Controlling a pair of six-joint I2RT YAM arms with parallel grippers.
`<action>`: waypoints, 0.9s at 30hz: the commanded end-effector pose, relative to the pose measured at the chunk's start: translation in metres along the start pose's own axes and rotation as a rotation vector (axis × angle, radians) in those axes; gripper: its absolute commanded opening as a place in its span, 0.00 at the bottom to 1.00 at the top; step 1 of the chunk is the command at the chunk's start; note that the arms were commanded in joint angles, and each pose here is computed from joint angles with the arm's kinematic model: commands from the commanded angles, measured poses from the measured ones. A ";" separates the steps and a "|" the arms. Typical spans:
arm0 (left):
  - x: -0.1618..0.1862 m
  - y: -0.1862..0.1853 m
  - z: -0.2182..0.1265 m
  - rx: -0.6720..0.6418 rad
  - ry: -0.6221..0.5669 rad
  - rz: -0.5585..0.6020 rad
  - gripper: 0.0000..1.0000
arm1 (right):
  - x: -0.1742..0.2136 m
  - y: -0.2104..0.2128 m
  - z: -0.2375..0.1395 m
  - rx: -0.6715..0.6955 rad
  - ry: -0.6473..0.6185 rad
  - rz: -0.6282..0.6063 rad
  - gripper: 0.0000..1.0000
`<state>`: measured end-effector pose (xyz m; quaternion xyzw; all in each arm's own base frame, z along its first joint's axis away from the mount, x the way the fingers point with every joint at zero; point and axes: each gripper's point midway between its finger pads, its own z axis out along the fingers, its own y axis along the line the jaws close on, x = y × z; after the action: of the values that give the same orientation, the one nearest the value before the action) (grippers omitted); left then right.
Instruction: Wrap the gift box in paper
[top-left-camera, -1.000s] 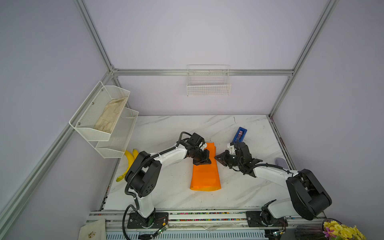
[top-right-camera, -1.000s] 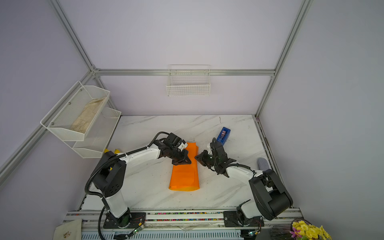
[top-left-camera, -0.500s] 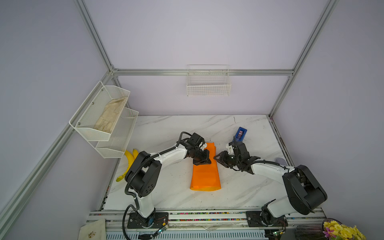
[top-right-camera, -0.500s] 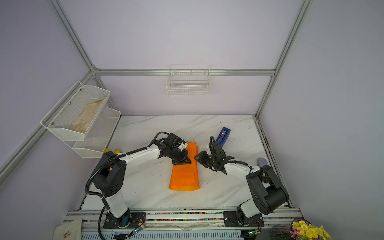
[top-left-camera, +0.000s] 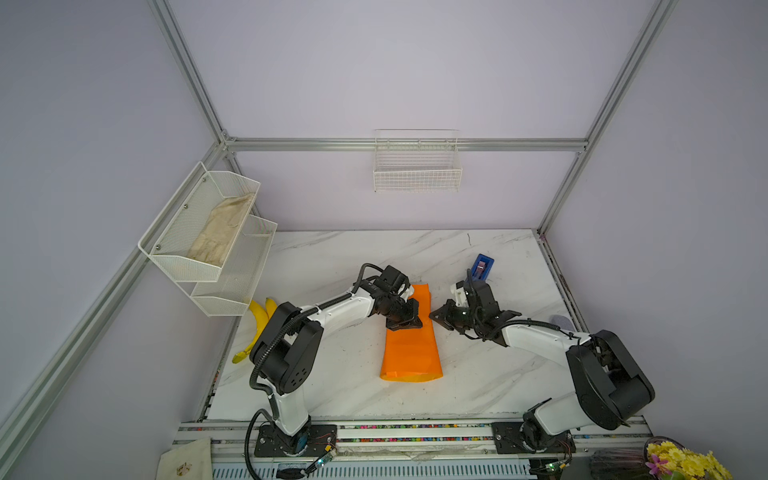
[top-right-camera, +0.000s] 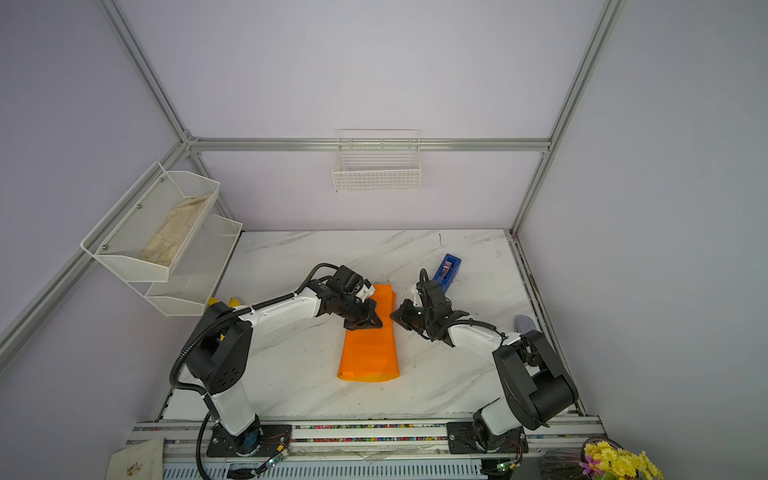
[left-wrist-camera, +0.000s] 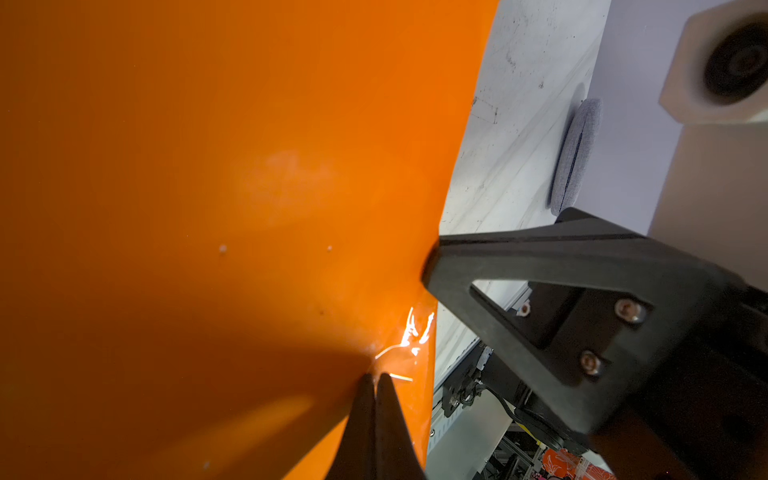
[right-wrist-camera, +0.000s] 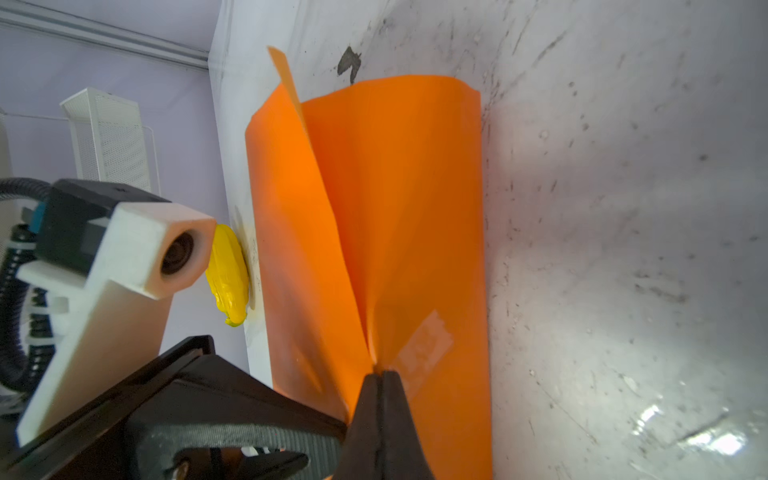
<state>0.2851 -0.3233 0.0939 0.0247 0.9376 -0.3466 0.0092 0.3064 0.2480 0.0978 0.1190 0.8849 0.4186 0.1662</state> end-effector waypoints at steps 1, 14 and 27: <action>0.032 0.057 0.009 -0.223 0.102 -0.098 0.00 | -0.007 0.011 -0.009 0.018 -0.027 -0.030 0.02; -0.009 -0.024 -0.061 -0.101 -0.092 0.028 0.30 | 0.017 0.013 -0.014 0.027 0.040 -0.016 0.48; 0.008 0.078 -0.087 -0.233 -0.109 -0.063 0.66 | 0.052 -0.009 0.006 0.061 0.145 -0.002 0.66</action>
<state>0.2965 -0.2214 0.1350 -0.0362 0.9635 -0.2527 0.0808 0.2677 0.2630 0.0885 0.0926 0.9044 0.4003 0.1151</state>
